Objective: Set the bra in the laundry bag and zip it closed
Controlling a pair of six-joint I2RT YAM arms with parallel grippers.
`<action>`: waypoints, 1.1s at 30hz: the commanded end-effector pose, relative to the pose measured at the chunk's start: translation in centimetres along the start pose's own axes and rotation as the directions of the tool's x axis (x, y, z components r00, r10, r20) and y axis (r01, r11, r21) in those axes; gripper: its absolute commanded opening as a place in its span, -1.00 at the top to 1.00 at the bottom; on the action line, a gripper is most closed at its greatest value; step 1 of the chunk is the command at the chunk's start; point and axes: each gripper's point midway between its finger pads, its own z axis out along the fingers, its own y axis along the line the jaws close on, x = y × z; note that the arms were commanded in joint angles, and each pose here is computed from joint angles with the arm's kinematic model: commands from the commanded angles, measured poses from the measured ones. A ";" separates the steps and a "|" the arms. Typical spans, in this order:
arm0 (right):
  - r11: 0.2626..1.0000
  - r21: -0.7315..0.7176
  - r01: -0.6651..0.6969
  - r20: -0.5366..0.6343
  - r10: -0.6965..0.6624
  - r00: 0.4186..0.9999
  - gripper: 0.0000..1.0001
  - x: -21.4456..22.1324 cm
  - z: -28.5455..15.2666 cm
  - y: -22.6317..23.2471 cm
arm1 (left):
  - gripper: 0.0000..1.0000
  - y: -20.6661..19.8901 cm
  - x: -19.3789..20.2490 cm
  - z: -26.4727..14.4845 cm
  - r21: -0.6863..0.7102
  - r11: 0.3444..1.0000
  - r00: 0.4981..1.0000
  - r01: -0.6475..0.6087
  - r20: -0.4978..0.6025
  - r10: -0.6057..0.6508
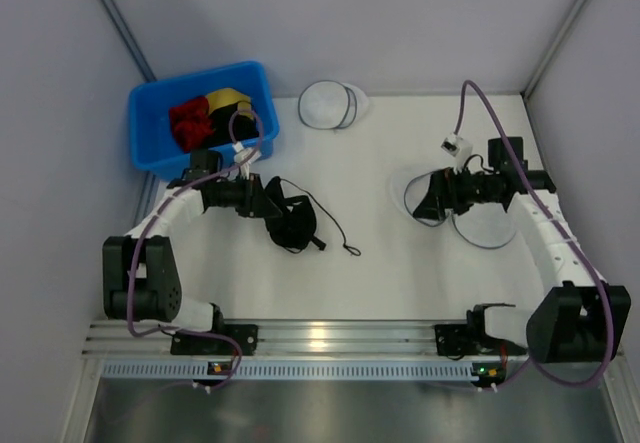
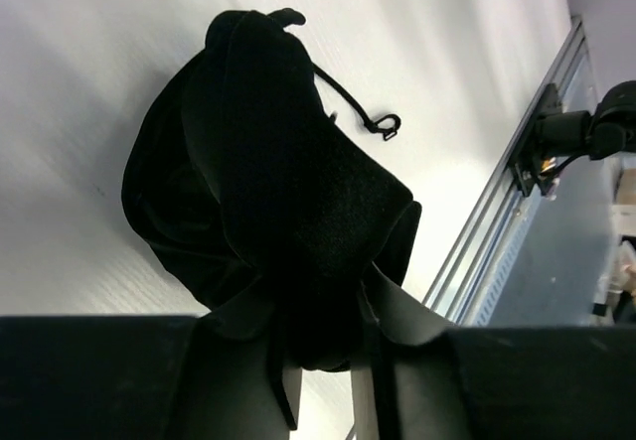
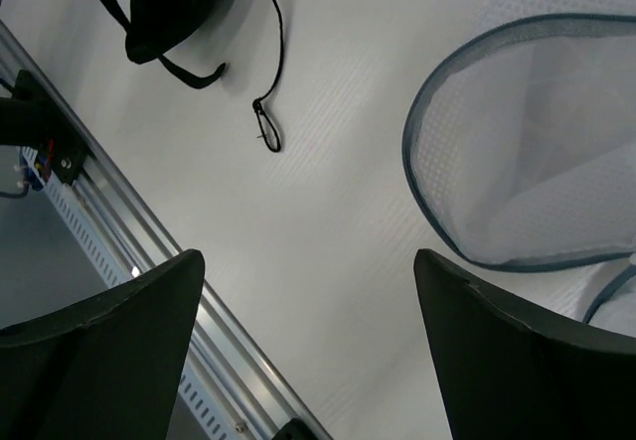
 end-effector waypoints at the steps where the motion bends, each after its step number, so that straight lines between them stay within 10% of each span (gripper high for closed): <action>1: 0.998 -0.029 0.064 0.077 -0.062 0.995 -0.74 -3.4 1.8 0.2 | 0.45 0.3 0.7 -0.6 0.078 0.994 0.997 0.070 0.032 -0.073; 9: 0.988 -0.071 0.135 -0.007 -0.136 0.991 -0.70 -4.3 7.1 0.3 | -0.19 6.8 1.3 -4.3 -0.149 0.982 0.990 0.119 0.089 -0.107; 18: 0.971 -0.112 0.212 -0.059 -0.219 0.974 -0.62 -6.0 14.0 3.3 | -0.20 13.0 1.6 -9.9 -0.550 0.834 0.998 -0.052 -0.045 0.033; 27: 0.978 -0.208 0.034 -0.094 -0.055 0.994 -0.25 -7.6 20.6 6.1 | -0.57 3.5 -3.1 -10.2 -0.308 0.908 0.927 -0.285 0.151 0.343; 33: 0.984 -0.177 0.014 -0.107 -0.034 0.994 -0.20 -7.5 20.8 5.4 | -0.53 0.2 -3.4 -3.8 -0.290 0.745 0.794 -0.601 -0.107 0.599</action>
